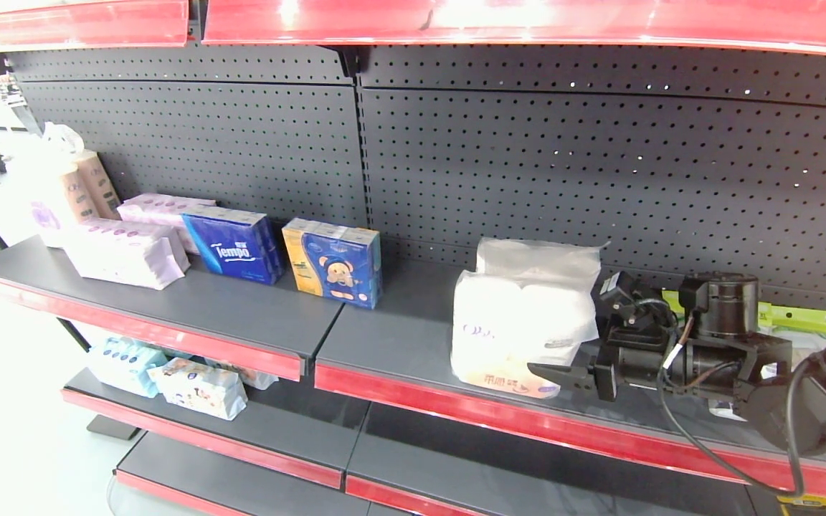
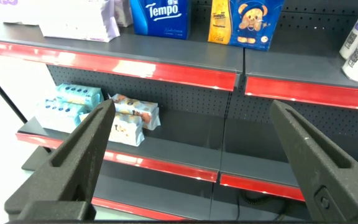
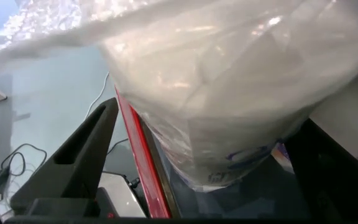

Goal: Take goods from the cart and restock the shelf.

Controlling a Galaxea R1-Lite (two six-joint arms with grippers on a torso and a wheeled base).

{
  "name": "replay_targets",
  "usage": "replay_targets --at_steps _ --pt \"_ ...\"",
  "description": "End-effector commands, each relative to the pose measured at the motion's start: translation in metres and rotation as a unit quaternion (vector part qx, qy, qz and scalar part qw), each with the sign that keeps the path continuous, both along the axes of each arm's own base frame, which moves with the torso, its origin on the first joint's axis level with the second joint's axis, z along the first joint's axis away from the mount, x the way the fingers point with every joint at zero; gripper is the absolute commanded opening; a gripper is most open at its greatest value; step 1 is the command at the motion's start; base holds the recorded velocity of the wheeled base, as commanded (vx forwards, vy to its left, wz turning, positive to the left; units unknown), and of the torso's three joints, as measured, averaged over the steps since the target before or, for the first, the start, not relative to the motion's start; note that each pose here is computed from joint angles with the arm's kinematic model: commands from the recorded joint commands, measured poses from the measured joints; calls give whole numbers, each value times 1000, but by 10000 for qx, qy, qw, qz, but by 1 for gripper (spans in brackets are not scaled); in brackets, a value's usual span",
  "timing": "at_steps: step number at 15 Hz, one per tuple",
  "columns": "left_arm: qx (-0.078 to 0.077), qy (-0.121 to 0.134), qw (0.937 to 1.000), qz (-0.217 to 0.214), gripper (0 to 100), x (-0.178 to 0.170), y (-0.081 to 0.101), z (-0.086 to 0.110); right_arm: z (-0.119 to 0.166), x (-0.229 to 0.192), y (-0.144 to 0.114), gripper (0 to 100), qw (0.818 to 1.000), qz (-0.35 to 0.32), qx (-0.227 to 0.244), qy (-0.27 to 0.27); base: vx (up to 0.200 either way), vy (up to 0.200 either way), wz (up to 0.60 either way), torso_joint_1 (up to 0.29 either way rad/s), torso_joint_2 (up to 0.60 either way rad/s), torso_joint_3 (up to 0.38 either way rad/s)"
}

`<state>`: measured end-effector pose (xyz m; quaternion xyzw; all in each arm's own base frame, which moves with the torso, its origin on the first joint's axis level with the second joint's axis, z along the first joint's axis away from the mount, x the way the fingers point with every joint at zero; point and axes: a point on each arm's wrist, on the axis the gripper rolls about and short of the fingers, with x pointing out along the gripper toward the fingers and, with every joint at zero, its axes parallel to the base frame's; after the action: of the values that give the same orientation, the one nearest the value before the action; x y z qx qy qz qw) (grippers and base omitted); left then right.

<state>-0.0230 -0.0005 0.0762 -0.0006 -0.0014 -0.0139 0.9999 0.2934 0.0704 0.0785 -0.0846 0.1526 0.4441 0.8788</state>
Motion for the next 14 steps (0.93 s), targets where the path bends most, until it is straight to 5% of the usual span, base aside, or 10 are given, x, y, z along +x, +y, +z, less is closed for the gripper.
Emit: replay_targets --at_steps 1,14 --pt "-1 -1 10000 -6 100 0 0 0 0 0 1 0 10000 12 -4 -5 0 0 0 0 0 0" --pt "-1 6 10000 1 100 0 0 0 2 0 -7 0 9999 -64 -61 -121 0 0 0 0 0 0"
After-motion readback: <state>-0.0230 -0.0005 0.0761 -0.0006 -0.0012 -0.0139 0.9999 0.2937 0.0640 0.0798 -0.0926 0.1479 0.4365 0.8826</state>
